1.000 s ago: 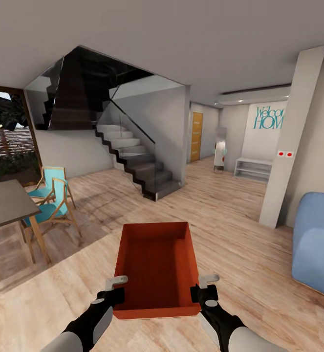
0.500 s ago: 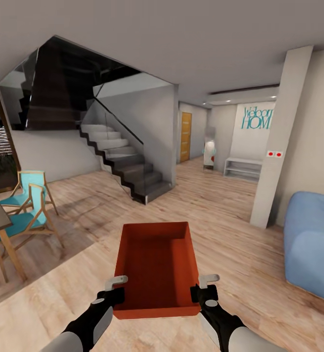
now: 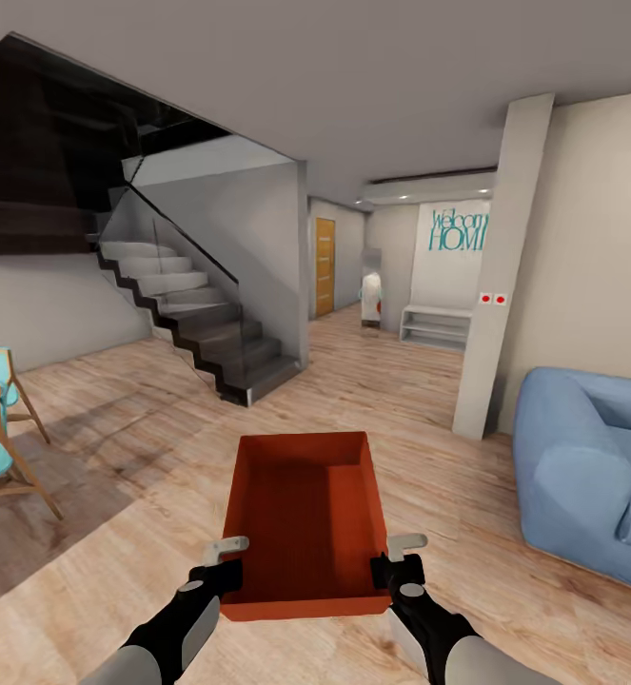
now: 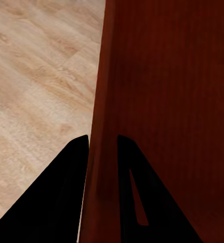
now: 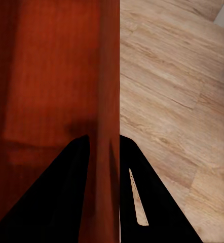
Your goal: Move the two storage containers from the living room to the garage. In the garage, place one container on the floor and stack the other container on top of it (either order is fine).
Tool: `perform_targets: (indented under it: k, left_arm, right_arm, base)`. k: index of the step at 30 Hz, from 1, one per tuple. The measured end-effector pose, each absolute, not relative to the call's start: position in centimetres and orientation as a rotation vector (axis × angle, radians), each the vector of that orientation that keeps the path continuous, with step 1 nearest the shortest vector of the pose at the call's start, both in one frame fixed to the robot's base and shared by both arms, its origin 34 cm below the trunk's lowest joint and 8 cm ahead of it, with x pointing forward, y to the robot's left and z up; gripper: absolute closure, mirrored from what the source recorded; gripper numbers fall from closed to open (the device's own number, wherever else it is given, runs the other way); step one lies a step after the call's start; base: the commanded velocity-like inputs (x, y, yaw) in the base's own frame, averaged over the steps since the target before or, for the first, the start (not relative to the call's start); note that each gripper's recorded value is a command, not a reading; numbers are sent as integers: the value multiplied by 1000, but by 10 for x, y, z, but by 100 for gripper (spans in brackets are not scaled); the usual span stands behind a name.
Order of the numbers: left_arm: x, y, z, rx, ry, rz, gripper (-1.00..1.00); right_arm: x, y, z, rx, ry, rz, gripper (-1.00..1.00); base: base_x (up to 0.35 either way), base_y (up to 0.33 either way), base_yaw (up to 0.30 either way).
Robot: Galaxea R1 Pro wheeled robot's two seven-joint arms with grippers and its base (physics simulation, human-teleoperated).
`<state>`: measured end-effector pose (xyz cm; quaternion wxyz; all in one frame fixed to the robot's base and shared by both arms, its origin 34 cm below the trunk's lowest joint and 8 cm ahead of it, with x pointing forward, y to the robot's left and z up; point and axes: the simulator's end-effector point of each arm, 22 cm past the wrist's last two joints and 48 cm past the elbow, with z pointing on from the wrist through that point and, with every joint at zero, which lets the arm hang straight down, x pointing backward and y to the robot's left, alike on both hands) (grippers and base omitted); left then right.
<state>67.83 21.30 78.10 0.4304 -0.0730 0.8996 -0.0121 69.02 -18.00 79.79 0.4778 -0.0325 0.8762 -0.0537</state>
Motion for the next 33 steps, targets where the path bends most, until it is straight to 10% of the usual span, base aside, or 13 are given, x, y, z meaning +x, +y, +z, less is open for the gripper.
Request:
perform_targets:
  k: [33]
  left_arm:
    - [678, 213, 781, -182, 2245, -28, 100]
  right_arm:
    - [690, -180, 798, -80, 2140, -133, 100]
  base:
    - [323, 0, -35]
